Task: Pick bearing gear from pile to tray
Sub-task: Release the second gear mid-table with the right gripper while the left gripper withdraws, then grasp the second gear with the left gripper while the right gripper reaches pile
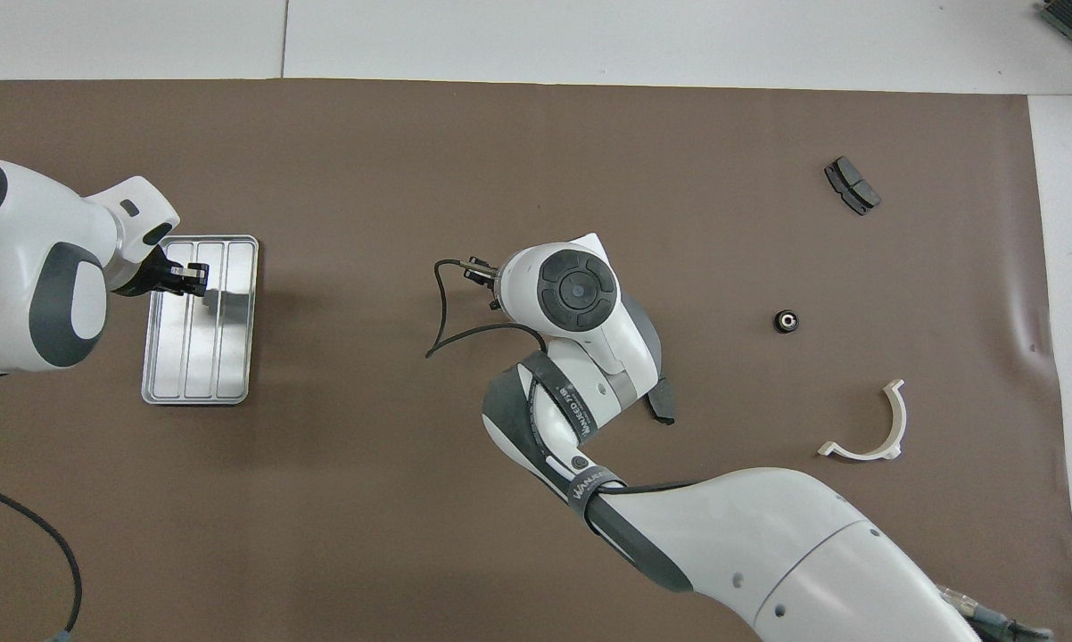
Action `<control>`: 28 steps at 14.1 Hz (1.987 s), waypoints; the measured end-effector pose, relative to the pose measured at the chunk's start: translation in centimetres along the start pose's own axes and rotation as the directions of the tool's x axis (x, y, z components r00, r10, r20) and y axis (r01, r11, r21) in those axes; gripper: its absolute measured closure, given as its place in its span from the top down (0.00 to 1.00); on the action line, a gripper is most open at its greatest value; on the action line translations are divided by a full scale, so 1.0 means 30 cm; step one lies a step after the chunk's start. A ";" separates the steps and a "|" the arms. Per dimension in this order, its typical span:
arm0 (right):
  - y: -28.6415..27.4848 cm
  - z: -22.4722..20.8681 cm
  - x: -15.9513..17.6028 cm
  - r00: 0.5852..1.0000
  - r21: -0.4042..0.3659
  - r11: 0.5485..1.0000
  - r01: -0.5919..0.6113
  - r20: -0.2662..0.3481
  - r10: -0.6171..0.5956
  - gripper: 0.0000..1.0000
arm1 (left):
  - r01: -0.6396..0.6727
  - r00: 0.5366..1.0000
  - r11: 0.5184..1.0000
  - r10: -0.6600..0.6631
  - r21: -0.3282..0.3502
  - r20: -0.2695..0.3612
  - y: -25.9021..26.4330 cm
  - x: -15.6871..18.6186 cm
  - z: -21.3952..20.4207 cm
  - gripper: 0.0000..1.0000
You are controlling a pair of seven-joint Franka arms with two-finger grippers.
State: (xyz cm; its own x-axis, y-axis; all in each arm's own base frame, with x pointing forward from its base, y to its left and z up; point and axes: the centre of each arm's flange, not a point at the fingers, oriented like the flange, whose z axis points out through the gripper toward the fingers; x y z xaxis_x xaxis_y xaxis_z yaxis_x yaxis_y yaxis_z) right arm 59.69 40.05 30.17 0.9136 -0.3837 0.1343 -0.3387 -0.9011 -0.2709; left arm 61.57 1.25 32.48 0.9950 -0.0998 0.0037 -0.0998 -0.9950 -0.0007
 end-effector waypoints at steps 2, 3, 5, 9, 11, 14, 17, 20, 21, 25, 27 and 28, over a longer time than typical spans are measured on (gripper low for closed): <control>-0.010 0.001 -0.014 1.000 0.000 1.000 0.007 0.002 -0.007 0.38 | 0.001 1.000 1.000 -0.001 -0.001 0.004 0.004 -0.023 0.013 0.24; -0.013 0.001 -0.021 1.000 0.000 1.000 0.011 0.003 -0.011 0.38 | 0.001 1.000 1.000 -0.001 -0.001 0.004 0.005 -0.028 0.010 0.24; -0.013 0.002 -0.021 0.999 -0.013 0.999 0.034 -0.010 -0.034 0.53 | 0.000 1.000 1.000 0.000 -0.001 0.002 0.009 -0.031 0.004 0.24; 0.006 -0.018 0.021 0.997 -0.053 0.996 0.065 -0.046 -0.068 0.98 | -0.009 1.000 1.000 0.009 -0.003 -0.003 0.027 -0.028 -0.001 0.37; 0.043 -0.092 0.102 0.996 -0.079 0.996 0.044 -0.073 -0.050 1.00 | -0.018 1.000 1.000 0.018 -0.005 -0.009 0.047 -0.024 -0.004 0.59; 0.178 -0.268 0.283 0.992 -0.128 0.989 0.070 -0.092 -0.082 1.00 | 0.007 0.999 1.000 -0.007 -0.009 -0.039 0.137 0.008 -0.042 0.89; 0.360 -0.408 0.417 0.983 -0.218 0.961 0.170 -0.029 -0.181 1.00 | 0.062 0.995 0.998 -0.063 -0.022 -0.077 0.368 0.043 -0.102 0.89; 0.529 -0.479 0.495 0.952 -0.262 0.916 0.303 0.048 -0.301 1.00 | 0.085 0.991 0.995 -0.089 -0.043 -0.102 0.627 0.043 -0.154 0.88; 0.598 -0.483 0.514 0.933 -0.268 0.894 0.358 0.079 -0.350 1.00 | 0.099 0.989 0.994 -0.104 -0.051 -0.103 0.708 0.040 -0.158 0.83; 0.894 -0.417 0.532 0.837 -0.220 0.810 0.543 0.211 -0.504 1.00 | 0.145 0.982 0.985 -0.155 -0.091 -0.110 0.988 0.071 -0.154 0.77; 1.018 -0.366 0.517 0.814 -0.198 0.793 0.577 0.216 -0.539 1.00 | 0.150 0.983 0.982 -0.161 -0.113 -0.090 1.074 0.091 -0.133 0.72; 1.058 -0.335 0.500 0.812 -0.195 0.790 0.581 0.211 -0.544 1.00 | 0.152 0.983 0.981 -0.162 -0.119 -0.084 1.114 0.095 -0.116 0.72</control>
State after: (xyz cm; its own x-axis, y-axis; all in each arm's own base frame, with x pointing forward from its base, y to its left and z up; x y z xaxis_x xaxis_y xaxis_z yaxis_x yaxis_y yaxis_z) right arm 60.38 3.67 33.18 0.9736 0.2217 0.0551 0.2191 -0.9745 0.0494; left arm 61.06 -32.28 35.95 0.9941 0.0632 0.0876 0.0525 -0.9915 0.1189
